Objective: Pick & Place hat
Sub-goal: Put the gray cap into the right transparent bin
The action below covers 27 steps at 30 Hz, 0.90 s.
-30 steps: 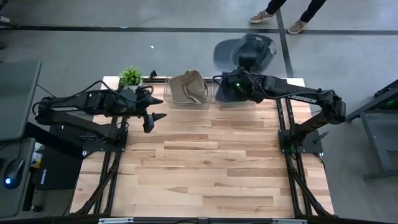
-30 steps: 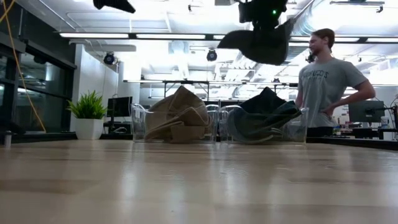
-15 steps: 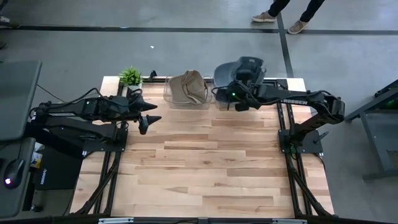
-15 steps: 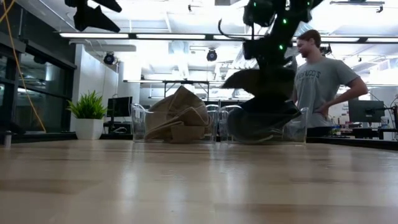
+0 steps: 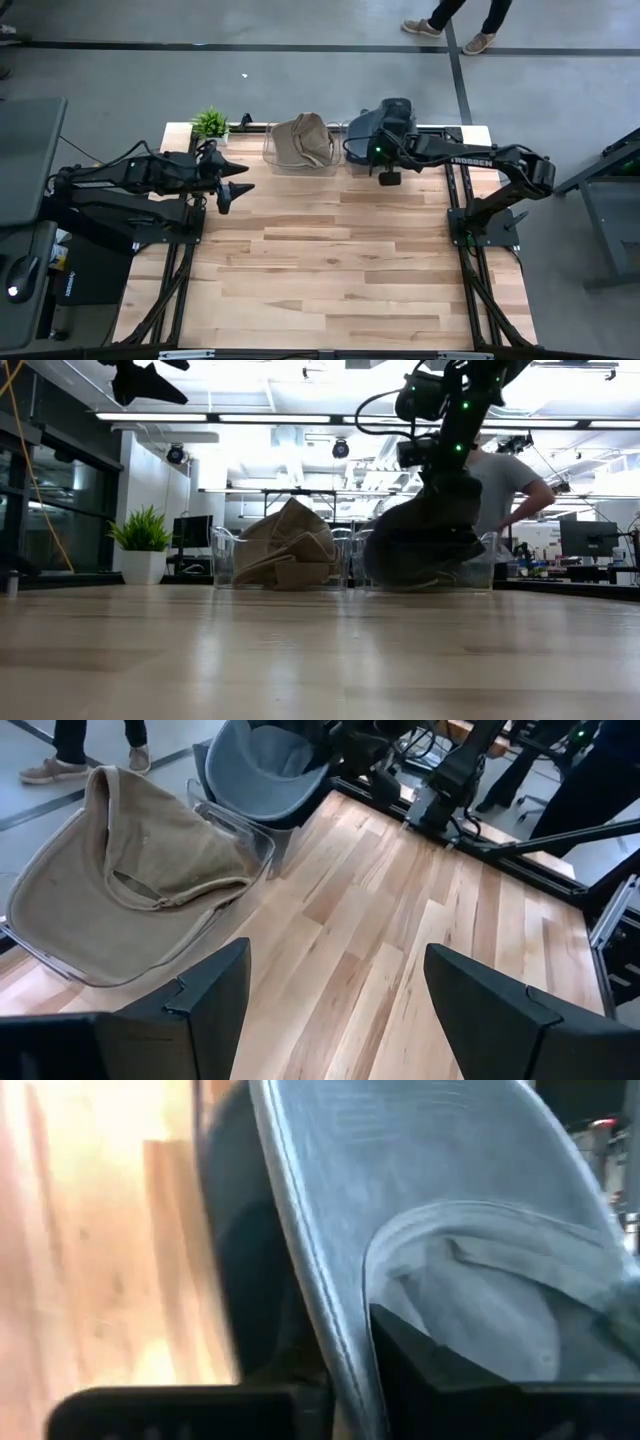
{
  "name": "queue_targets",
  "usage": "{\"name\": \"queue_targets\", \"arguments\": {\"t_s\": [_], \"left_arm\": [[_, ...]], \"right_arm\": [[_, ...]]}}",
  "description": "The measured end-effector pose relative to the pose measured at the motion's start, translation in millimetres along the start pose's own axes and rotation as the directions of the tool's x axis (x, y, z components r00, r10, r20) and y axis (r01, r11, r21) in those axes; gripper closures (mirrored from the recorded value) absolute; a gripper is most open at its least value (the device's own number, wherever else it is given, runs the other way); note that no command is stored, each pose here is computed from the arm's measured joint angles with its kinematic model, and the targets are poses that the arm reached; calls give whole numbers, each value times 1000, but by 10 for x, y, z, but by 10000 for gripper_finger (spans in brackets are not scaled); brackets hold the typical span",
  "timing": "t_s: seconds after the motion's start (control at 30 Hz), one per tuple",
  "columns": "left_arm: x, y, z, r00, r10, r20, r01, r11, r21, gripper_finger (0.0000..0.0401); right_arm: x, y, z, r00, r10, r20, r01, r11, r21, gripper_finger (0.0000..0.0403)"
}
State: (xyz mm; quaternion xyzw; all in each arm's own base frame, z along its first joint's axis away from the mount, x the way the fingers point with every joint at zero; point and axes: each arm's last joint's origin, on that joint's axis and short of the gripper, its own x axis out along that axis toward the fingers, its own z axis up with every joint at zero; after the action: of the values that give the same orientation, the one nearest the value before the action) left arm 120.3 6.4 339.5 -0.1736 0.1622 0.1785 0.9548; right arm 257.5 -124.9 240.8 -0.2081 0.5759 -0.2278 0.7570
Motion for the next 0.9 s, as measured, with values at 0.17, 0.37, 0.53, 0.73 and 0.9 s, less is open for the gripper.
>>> {"name": "queue_targets", "arguments": {"t_s": [0.17,0.37,0.53,0.73,0.9], "left_arm": [[-18,6,0,1000,-3,5,3,1000,-2,128],[-25,7,0,1000,-7,6,7,1000,-2,128],[-24,6,0,1000,-9,4,9,1000,-1,128],[-24,6,-1,1000,-9,4,9,1000,-1,128],[-24,12,-14,1000,-6,-11,6,1000,-1,128]], "right_arm": [[-1,16,6,999,48,24,-49,997,60,309],[-50,14,-8,994,94,53,-102,981,164,262],[-68,17,-40,988,147,56,-157,957,245,246],[-111,-182,-54,983,173,65,-185,921,343,242],[-222,-444,-12,979,164,118,-199,892,407,242]]}}
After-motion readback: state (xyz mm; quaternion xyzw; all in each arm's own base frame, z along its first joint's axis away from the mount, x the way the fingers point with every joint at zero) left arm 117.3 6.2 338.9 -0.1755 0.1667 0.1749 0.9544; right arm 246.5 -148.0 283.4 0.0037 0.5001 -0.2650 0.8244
